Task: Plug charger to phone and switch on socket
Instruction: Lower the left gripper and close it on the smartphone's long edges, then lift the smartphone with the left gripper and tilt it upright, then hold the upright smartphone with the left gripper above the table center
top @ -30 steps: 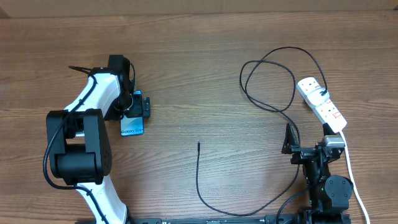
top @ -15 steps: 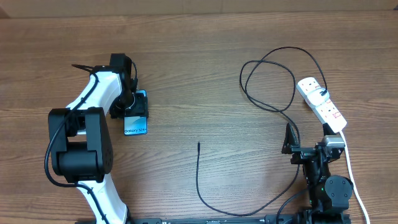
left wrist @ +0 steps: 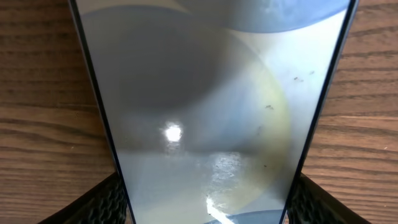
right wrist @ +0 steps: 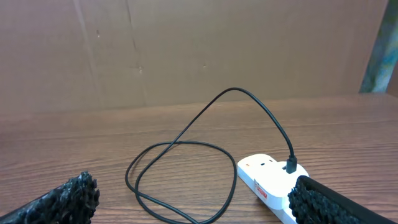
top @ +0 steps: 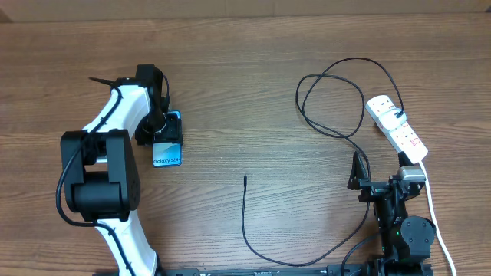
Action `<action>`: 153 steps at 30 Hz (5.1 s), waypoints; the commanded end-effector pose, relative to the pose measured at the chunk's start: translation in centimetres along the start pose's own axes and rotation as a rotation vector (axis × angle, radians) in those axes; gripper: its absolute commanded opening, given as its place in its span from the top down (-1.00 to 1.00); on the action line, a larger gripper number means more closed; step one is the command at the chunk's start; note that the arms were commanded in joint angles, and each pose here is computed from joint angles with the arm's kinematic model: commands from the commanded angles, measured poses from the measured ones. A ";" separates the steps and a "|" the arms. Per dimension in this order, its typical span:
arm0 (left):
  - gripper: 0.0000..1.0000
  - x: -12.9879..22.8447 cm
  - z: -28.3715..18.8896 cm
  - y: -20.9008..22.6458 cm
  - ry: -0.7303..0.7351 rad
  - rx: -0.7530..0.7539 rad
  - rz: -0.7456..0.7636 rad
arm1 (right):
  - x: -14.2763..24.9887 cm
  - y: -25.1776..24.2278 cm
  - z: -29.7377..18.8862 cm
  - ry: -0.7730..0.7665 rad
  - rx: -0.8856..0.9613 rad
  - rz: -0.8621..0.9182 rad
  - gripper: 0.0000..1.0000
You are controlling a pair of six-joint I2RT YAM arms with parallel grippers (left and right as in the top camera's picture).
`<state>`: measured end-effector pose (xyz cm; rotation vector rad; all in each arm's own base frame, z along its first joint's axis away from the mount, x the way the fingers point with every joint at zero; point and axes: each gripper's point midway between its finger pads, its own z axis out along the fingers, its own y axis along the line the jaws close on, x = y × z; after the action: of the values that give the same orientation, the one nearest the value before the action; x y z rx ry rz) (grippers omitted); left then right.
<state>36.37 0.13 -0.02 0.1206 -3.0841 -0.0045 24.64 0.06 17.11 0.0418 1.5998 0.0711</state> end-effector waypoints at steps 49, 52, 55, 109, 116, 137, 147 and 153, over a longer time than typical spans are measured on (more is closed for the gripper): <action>0.26 0.0 -7.2 -12.3 0.094 0.798 0.024 | 0.1 0.0 0.0 -0.006 0.002 0.002 -1.00; 0.25 0.0 -8.4 -13.3 0.100 0.886 0.020 | 0.1 0.0 0.0 -0.006 0.002 0.002 -1.00; 0.25 0.2 -9.6 -14.2 0.110 0.977 0.012 | 0.1 0.0 0.0 -0.006 0.002 0.002 -1.00; 0.55 15.3 -31.8 -13.0 -0.336 0.962 0.297 | 0.1 0.0 0.0 -0.006 0.002 0.002 -1.00; 0.55 15.6 -31.6 -12.9 -0.346 0.953 0.297 | 0.1 0.0 0.0 -0.006 0.002 0.002 -1.00; 0.48 11.4 -24.1 -14.0 -0.233 1.085 0.060 | 0.1 0.0 0.0 -0.006 0.002 0.002 -1.00; 0.48 10.1 -22.1 -14.8 -0.118 1.160 0.004 | 0.1 0.0 0.0 -0.006 0.002 0.002 -1.00; 0.53 9.5 -21.6 -15.7 -0.009 1.284 -0.016 | 0.1 0.0 0.0 -0.006 0.002 0.002 -1.00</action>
<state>29.46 -15.26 20.78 0.1781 -2.7104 1.7248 24.64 0.07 17.12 0.0414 1.5994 0.0714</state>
